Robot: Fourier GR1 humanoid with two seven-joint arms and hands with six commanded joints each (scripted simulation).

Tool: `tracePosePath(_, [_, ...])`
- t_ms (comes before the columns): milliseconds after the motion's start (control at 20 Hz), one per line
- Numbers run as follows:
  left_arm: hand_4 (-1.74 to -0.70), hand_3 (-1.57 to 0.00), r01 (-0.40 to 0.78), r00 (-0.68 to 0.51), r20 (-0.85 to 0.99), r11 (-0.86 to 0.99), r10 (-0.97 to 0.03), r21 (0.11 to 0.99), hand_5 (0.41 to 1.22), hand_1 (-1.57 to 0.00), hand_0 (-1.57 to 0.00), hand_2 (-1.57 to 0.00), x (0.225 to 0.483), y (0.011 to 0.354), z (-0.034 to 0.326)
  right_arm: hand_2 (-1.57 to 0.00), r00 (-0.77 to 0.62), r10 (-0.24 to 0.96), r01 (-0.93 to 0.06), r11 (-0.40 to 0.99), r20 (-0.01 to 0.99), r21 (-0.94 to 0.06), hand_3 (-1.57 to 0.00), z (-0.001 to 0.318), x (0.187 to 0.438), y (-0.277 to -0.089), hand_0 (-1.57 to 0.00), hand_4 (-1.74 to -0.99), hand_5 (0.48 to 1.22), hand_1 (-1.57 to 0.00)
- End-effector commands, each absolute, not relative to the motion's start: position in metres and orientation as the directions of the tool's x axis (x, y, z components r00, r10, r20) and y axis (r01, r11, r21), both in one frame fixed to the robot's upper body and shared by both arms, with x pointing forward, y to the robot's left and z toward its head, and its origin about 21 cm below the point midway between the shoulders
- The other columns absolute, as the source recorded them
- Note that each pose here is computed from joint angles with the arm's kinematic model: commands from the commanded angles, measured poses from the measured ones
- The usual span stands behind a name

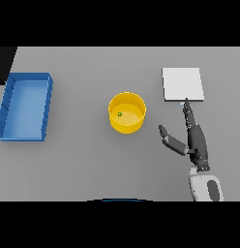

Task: Pick up the red beaker and tilt it to pour out 1 green nut into yellow bowl. Pick up the yellow bowl and place it on the metallic measuring scale.

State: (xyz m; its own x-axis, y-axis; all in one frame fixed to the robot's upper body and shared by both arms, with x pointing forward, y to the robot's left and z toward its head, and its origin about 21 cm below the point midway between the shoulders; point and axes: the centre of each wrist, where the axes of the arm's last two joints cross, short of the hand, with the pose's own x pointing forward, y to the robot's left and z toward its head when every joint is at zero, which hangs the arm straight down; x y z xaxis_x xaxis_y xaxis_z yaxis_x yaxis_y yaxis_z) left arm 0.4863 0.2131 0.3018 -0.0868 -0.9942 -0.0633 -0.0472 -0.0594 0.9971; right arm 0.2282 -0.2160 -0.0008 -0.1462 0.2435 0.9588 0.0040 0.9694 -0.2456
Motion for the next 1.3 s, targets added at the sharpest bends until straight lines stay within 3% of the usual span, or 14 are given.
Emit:
tracePosePath(0, [-1.74,-1.41,-0.05,-0.06,0.01,0.013,-0.998,0.999,1.221,-1.57,-1.57,-1.56,0.486,0.228,0.296,0.0,-0.158,0.236,-0.001,0.971,0.959,-0.239,0.0,0.001,0.228,-0.218,0.0,-1.22,0.587,0.0])
tracePosePath(250, [-1.74,-1.43,-0.154,0.126,0.348,0.328,-0.929,0.932,1.221,-1.57,-1.57,-1.57,0.47,0.303,0.253,0.0,-0.153,0.261,-0.007,0.964,0.953,-0.266,0.0,0.0,0.231,-0.22,0.0,-1.217,0.599,0.0])
tracePosePath(450, [-1.74,-1.46,-0.221,0.256,0.516,0.47,-0.817,0.854,1.221,-1.57,-1.57,-1.57,0.446,0.328,0.204,0.0,-0.154,0.296,-0.02,0.953,0.943,-0.303,0.0,-0.002,0.232,-0.221,0.0,-1.21,0.631,0.0])
tracePosePath(750, [-1.74,-1.45,-0.241,0.373,0.595,0.545,-0.712,0.803,1.221,-1.57,-1.57,-1.57,0.392,0.337,0.142,0.0,-0.156,0.309,-0.039,0.947,0.938,-0.319,0.0,0.001,0.229,-0.219,0.0,-1.215,0.664,0.0])
tracePosePath(1000, [-1.74,-1.51,-0.251,0.427,0.625,0.578,-0.654,0.776,1.221,-1.57,-1.57,-1.57,0.371,0.333,0.111,0.0,-0.152,0.296,-0.042,0.951,0.943,-0.305,0.0,0.002,0.232,-0.217,0.0,-1.217,0.666,0.0])
tracePosePath(1150, [-1.74,-1.54,-0.236,0.461,0.615,0.58,-0.64,0.78,1.117,-1.57,-1.57,-1.57,0.362,0.328,0.098,0.0,-0.164,0.313,-0.032,0.946,0.936,-0.322,0.0,-0.002,0.228,-0.22,0.0,-1.207,0.665,0.0])
tracePosePath(1250, [-1.74,-1.55,-0.222,0.466,0.601,0.571,-0.649,0.79,0.967,-1.57,-1.57,-1.57,0.358,0.326,0.095,0.0,-0.18,0.302,-0.04,0.949,0.936,-0.314,0.0,-0.002,0.223,-0.216,0.0,-1.205,0.664,0.0])
